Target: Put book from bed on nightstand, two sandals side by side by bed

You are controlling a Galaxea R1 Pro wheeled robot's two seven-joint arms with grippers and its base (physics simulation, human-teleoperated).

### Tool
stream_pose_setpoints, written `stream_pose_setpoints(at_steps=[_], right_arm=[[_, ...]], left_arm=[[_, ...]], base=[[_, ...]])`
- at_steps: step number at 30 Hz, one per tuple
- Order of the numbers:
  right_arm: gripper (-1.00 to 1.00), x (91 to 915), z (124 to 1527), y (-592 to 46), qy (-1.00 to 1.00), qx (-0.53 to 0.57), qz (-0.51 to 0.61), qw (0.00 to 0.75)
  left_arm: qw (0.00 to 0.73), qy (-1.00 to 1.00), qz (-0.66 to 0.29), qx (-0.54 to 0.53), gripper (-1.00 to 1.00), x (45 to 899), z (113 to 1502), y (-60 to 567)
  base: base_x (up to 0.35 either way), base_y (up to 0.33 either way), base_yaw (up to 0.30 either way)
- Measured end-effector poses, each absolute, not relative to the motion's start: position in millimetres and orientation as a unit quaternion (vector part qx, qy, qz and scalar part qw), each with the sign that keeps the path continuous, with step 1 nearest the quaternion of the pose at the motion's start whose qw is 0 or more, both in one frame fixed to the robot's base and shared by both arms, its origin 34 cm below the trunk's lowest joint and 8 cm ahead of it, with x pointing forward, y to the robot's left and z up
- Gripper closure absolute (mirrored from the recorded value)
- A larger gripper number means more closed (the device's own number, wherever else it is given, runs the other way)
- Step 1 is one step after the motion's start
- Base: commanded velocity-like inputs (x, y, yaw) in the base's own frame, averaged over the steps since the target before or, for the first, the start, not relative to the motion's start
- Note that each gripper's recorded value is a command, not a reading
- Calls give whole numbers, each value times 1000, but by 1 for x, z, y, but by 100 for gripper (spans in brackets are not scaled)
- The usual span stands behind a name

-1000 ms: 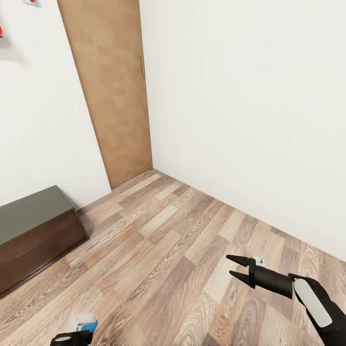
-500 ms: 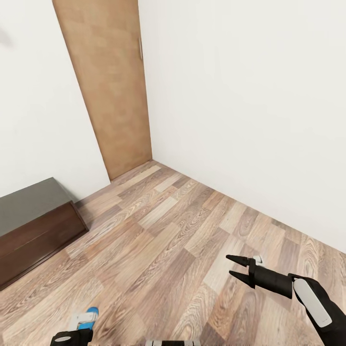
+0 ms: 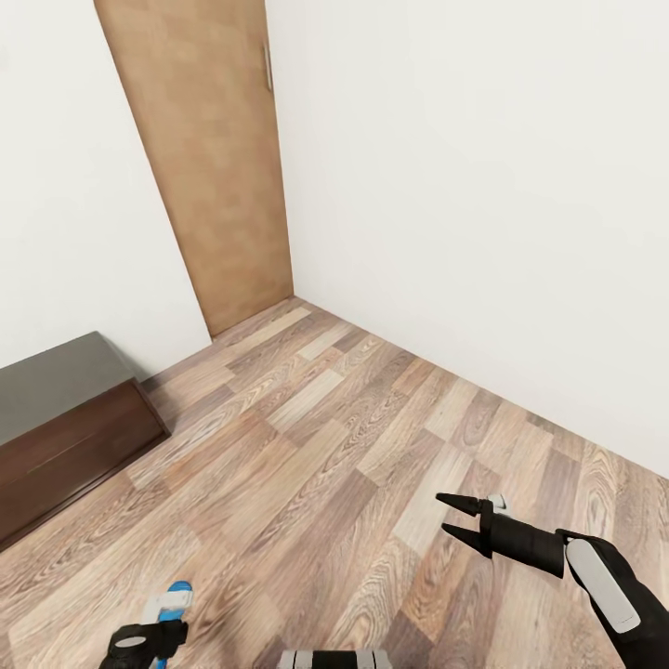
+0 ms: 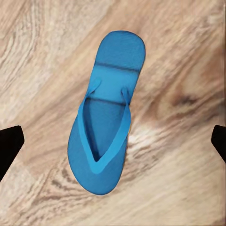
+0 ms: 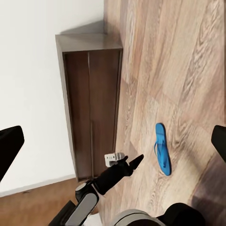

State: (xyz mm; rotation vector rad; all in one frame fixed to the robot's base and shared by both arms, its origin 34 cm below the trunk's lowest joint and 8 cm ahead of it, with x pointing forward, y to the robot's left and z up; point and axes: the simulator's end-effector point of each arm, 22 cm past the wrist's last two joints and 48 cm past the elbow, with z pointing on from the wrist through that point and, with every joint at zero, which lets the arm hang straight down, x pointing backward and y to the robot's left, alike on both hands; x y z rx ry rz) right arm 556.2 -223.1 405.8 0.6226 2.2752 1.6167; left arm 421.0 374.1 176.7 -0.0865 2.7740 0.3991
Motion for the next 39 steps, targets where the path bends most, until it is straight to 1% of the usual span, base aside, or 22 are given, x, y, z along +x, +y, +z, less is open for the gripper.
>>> stream_pose_setpoints(at_steps=[3, 8, 14, 20, 39], right_arm=[[-100, 555, 400, -223, 789, 218, 559, 136], [-100, 555, 400, -223, 789, 218, 559, 136], [-100, 555, 400, -224, 789, 218, 558, 136], [-100, 555, 400, -224, 789, 218, 558, 136], [-100, 546, 362, -226, 795, 239, 548, 106]], left_arm=[[169, 976, 135, -16, -100, 436, 181, 369], [166, 981, 95, 26, -100, 455, 187, 346], [162, 980, 100, 66, -100, 458, 188, 346], [162, 979, 104, 71, -100, 459, 189, 350], [128, 983, 106, 75, -100, 436, 161, 354]], base=[[0, 0, 0], [0, 0, 0], [0, 0, 0], [0, 0, 0], [0, 0, 0]])
